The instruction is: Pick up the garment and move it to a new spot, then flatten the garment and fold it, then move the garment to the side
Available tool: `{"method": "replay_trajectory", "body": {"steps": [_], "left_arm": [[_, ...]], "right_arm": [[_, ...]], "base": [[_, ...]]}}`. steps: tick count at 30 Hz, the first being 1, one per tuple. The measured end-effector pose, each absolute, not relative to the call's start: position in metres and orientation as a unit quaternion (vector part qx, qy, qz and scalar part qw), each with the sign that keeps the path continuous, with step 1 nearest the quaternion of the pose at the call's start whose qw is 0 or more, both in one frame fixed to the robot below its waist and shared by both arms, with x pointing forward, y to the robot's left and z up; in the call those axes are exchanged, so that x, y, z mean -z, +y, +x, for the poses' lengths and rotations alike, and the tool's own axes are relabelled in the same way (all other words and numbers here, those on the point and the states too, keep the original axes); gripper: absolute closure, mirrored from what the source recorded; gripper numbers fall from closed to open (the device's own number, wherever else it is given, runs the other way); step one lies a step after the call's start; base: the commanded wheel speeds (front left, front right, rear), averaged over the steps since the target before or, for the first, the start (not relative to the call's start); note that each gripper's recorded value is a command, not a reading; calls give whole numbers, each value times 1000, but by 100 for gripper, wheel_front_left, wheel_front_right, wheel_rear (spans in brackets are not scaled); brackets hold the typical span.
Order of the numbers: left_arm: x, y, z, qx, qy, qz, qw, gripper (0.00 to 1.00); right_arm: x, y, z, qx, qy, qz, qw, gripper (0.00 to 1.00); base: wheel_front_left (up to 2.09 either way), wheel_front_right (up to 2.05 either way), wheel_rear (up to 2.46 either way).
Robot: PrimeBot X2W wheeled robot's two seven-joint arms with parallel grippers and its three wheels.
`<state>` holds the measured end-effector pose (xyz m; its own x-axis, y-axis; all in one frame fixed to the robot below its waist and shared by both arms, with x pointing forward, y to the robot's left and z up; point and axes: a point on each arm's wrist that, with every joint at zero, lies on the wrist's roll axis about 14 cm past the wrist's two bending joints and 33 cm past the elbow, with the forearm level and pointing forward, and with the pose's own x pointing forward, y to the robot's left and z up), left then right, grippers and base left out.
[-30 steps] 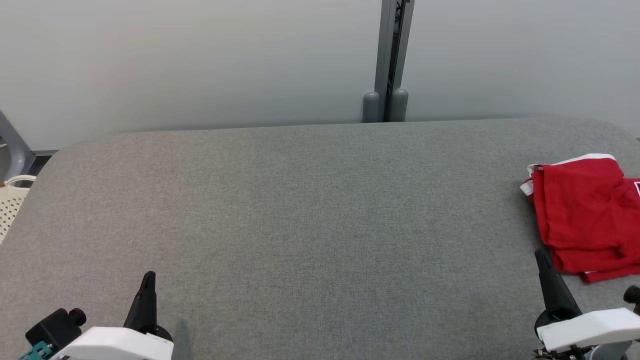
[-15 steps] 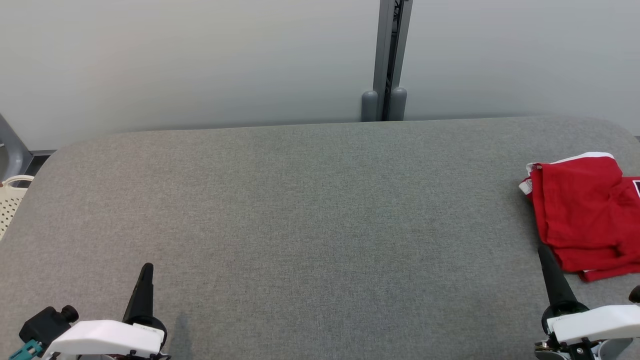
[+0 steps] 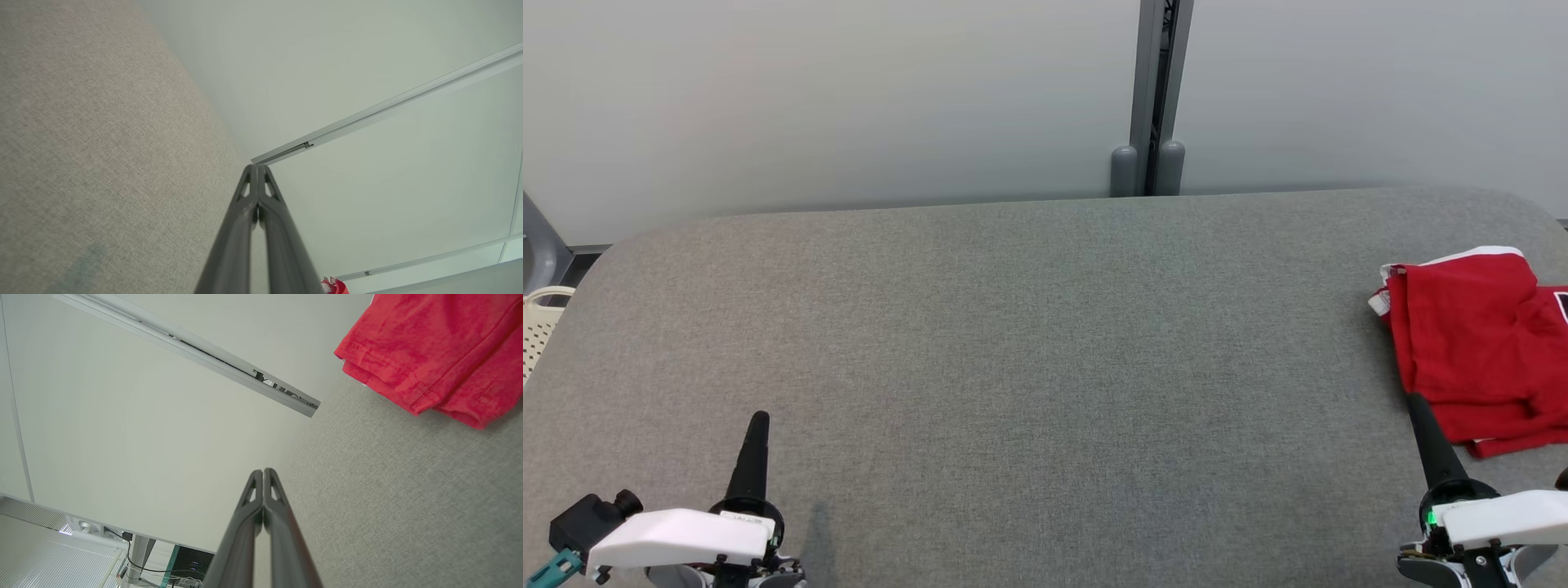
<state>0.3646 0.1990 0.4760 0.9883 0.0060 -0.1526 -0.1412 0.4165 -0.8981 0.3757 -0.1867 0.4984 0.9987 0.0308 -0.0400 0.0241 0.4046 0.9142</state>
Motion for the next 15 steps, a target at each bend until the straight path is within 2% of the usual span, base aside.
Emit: {"method": "replay_trajectory", "body": {"steps": [15], "left_arm": [[-484, 199, 372, -33, 47, -597, 800, 100]], "right_arm": [[-500, -190, 380, 1, 20, 600, 799, 100]], "base": [[0, 0, 0]]}}
